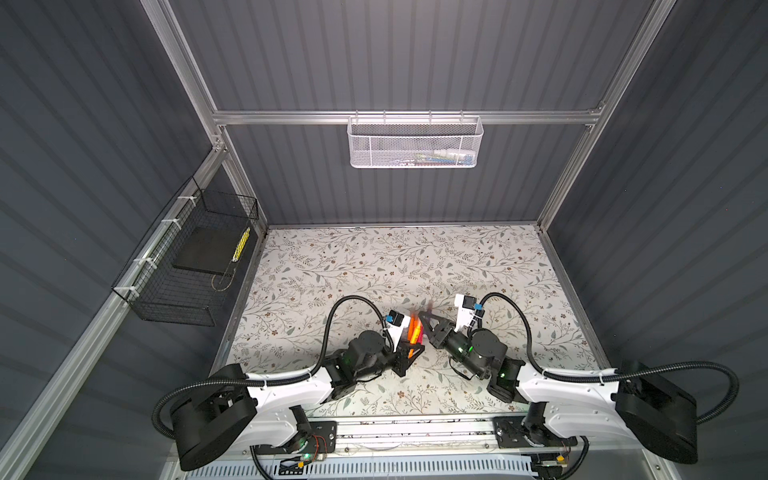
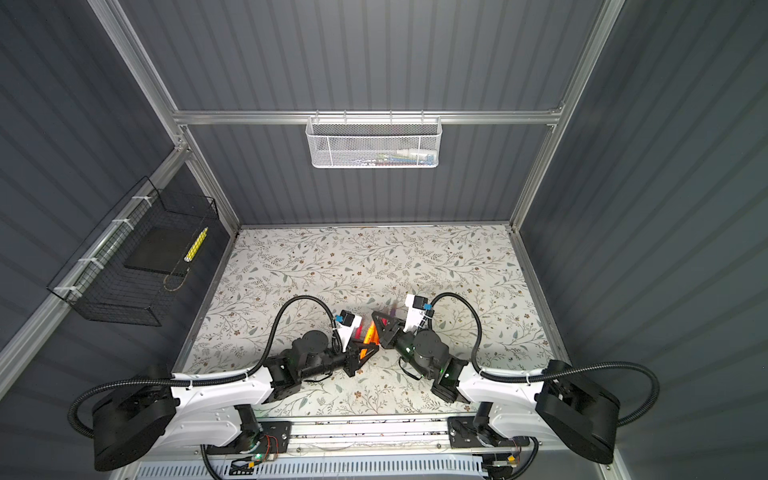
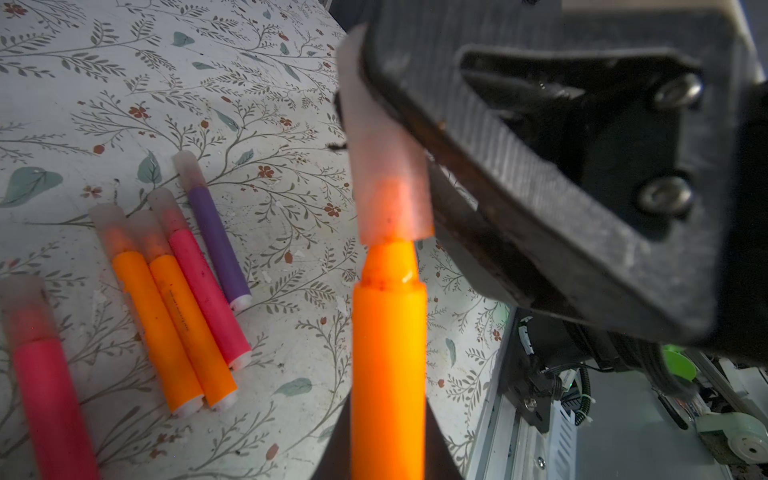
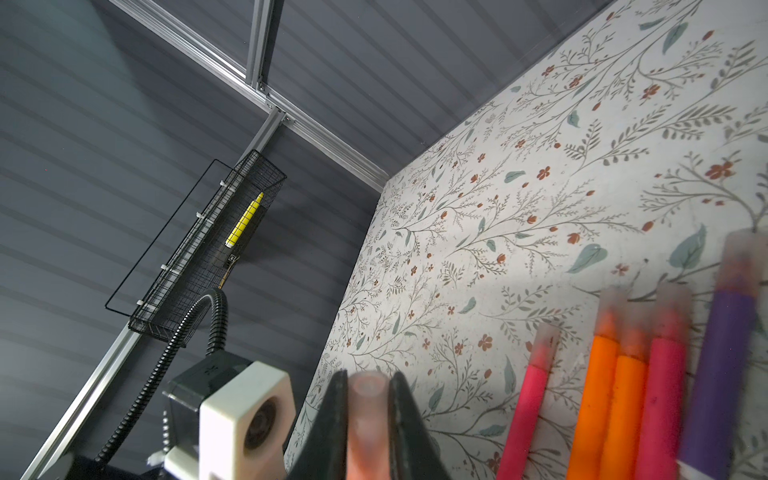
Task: Insert the pens into the pen caps
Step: 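Press the cap down onto the orange marker held by the left gripper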
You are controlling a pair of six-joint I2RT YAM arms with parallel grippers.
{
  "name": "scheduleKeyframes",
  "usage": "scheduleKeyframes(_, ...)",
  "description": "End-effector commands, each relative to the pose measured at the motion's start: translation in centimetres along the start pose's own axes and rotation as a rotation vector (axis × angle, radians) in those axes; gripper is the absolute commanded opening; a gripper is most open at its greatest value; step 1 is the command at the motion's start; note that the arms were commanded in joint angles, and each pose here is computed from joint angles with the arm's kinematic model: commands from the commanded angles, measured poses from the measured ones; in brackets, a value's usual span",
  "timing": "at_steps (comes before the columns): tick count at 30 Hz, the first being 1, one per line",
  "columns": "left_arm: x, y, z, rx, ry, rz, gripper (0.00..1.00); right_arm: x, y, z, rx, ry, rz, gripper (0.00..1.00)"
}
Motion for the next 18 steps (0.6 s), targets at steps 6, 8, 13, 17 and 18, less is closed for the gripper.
scheduleKeyframes(6, -2.7, -1.0, -4.8, -0.098, -0.055, 0.228, 0.0, 0.5, -2.3, 1.1, -0.032, -0.075, -0.122, 0.0)
scheduleKeyframes(8, -2.5, -1.4, -5.2, -0.117, -0.065, 0.238, 0.0, 0.5, -2.7, 1.1, -0.046, -0.082, -0.151, 0.0)
scheduleKeyframes(13, -2.6, -1.8, -5.5, -0.138, -0.039, 0.221, 0.0, 1.1, -2.4, 1.4, -0.028, -0.098, -0.189, 0.0)
scheduleKeyframes(17, -2.0, -1.6, -5.5, -0.149, -0.028, 0.151, 0.0, 2.1, -1.8, 1.9, 0.007, -0.11, -0.213, 0.0)
scheduleKeyframes(18, -1.9, -1.5, -5.6, -0.151, -0.027, 0.138, 0.0, 2.4, -1.7, 2.0, 0.01, -0.113, -0.22, 0.0)
Point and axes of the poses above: each gripper's point midway between its finger pads, its own y axis out along the fingers, its own x axis along the line the jaws close on, z = x × y, the point moved 8 cm from there along -y, back along the fingers, and after that the axes turned 14 degrees about -y, right-handed, at the moved point
